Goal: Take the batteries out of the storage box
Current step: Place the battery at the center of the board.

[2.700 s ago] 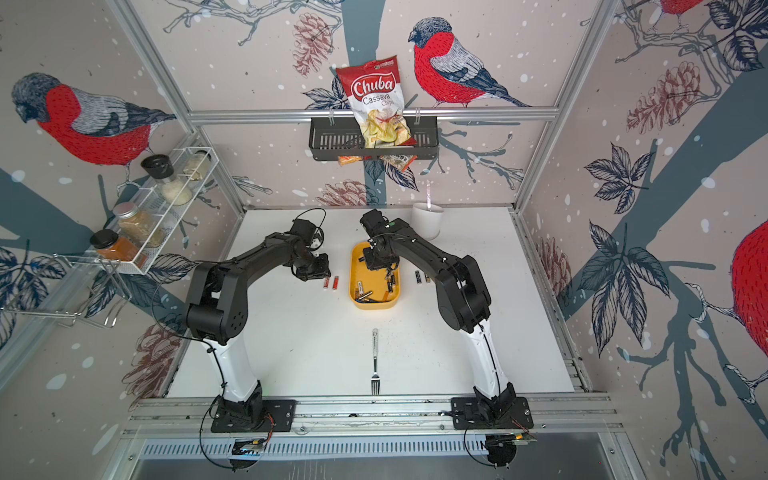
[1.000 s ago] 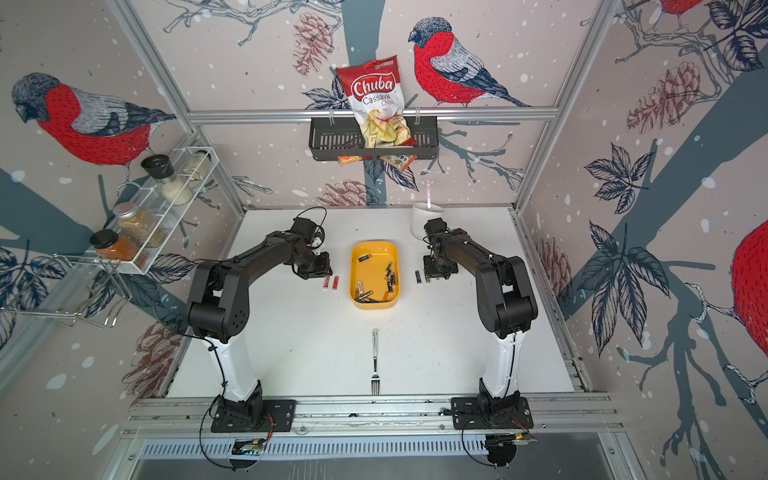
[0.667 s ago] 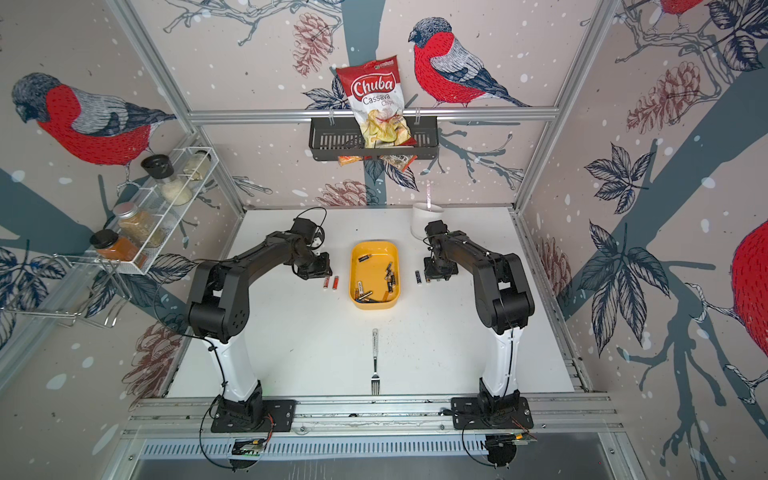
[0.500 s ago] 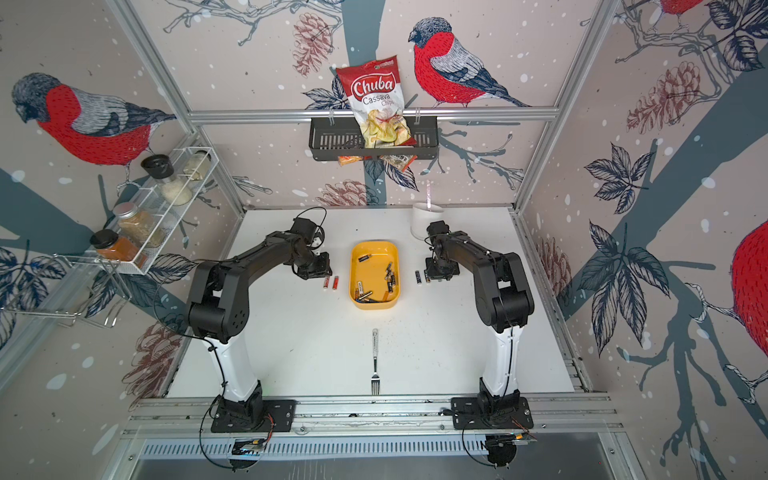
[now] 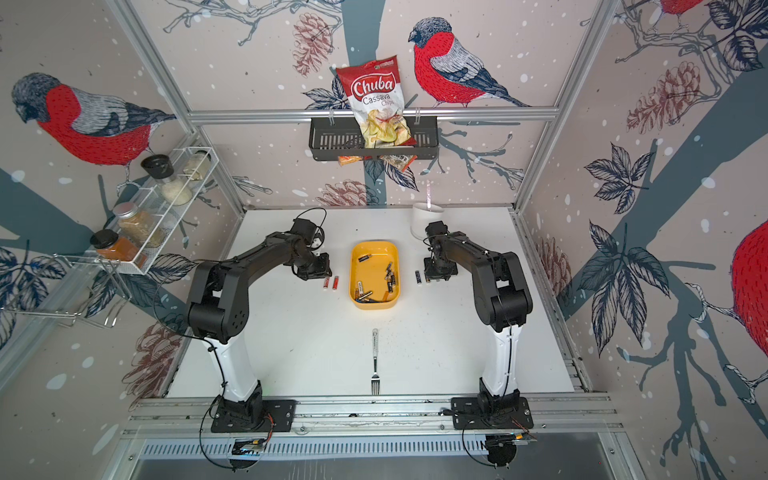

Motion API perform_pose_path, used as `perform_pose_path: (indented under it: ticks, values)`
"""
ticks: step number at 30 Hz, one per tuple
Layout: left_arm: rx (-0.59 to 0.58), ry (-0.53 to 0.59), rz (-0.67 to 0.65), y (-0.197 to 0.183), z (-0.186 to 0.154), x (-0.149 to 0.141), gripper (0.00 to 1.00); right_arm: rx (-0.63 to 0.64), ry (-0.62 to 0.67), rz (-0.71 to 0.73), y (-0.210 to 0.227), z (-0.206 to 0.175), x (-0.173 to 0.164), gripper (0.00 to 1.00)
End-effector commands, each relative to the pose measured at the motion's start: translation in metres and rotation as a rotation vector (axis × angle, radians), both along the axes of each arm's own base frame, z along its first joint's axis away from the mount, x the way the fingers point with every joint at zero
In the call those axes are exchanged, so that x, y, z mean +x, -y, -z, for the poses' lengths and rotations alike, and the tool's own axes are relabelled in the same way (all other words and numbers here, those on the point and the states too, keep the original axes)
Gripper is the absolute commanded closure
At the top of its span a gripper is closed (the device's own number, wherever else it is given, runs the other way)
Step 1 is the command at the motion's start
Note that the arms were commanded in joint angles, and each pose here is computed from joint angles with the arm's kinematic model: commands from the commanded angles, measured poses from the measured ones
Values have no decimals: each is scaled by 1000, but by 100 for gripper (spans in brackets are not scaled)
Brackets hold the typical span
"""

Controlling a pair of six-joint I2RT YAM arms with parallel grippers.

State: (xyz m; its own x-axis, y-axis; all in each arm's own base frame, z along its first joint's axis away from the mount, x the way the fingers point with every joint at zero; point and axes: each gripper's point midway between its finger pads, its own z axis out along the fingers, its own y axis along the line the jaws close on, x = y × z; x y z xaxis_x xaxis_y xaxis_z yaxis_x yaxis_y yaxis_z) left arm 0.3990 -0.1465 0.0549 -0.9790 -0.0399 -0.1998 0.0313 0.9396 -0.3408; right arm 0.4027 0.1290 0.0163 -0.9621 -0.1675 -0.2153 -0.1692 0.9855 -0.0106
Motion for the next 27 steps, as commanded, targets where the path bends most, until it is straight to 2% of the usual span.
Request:
perform_pose_path:
  ticks: [1, 8, 27]
  values:
    - [3, -6, 3, -1, -3, -4, 71, -1, -17, -15, -2, 6, -3, 79]
    - [2, -2, 2, -1, -5, -3, 71, -4, -14, -14, -1, 4, -3, 75]
    - [2, 21, -5, -1, -17, 4, 71, -2, 9, -12, -2, -6, 1, 72]
